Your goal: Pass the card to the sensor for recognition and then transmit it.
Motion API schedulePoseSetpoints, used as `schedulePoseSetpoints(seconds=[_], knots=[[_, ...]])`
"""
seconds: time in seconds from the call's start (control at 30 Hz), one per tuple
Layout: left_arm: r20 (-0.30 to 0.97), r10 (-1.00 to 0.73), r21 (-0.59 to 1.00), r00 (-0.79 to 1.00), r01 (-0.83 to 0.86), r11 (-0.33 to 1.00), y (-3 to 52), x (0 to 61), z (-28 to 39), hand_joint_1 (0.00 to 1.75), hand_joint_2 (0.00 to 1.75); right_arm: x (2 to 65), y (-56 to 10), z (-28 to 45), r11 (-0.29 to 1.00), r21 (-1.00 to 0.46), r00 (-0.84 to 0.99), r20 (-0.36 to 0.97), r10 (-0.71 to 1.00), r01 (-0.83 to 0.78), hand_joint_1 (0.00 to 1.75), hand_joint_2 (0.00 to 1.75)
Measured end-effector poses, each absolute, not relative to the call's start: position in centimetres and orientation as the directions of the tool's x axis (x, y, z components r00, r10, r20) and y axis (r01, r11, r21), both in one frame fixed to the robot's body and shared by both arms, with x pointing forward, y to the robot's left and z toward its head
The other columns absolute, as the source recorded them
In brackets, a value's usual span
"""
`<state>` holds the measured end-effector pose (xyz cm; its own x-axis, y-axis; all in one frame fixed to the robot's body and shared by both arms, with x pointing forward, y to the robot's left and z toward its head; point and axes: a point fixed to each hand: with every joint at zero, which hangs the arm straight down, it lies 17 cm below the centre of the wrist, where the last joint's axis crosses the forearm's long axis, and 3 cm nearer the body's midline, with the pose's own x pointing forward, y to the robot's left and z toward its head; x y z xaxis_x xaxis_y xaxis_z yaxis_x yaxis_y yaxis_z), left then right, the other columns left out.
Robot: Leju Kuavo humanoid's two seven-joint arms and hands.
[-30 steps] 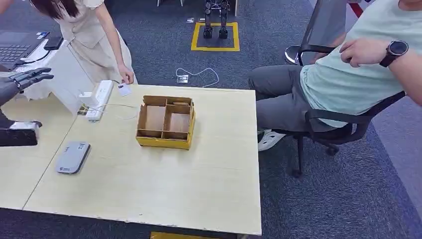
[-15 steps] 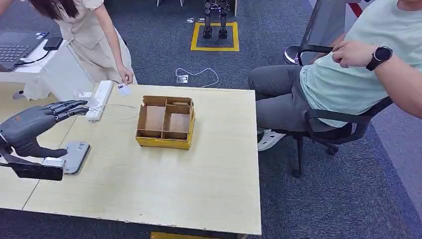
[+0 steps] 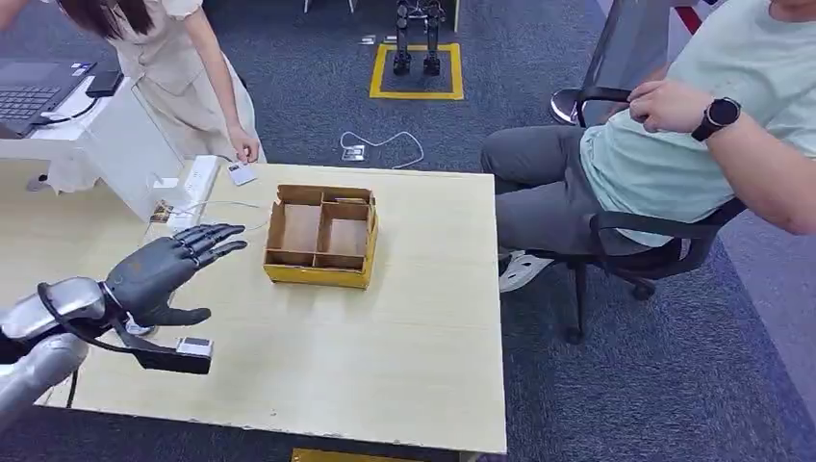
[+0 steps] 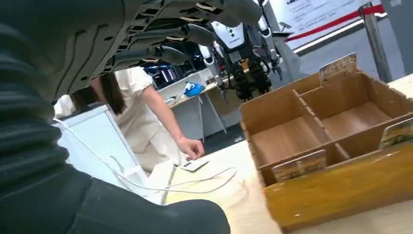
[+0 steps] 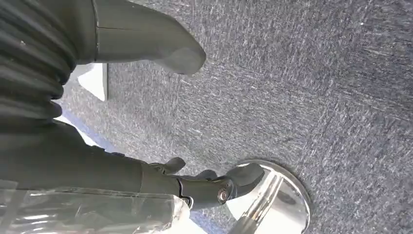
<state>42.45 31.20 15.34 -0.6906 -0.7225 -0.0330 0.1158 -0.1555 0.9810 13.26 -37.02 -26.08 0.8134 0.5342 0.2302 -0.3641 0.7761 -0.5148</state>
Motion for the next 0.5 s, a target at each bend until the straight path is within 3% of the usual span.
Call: schedulePoseSetpoints(seconds=[0.5], knots=[[-0.023,-0.767,0.998,-0.641,0.035,-0.059,25.1,45.5,11.8,0.0,1.75,13.3,-37.0,-26.1,0.769,-0.518,0.81,0.222,0.543,-0.374,0.0,1.75]])
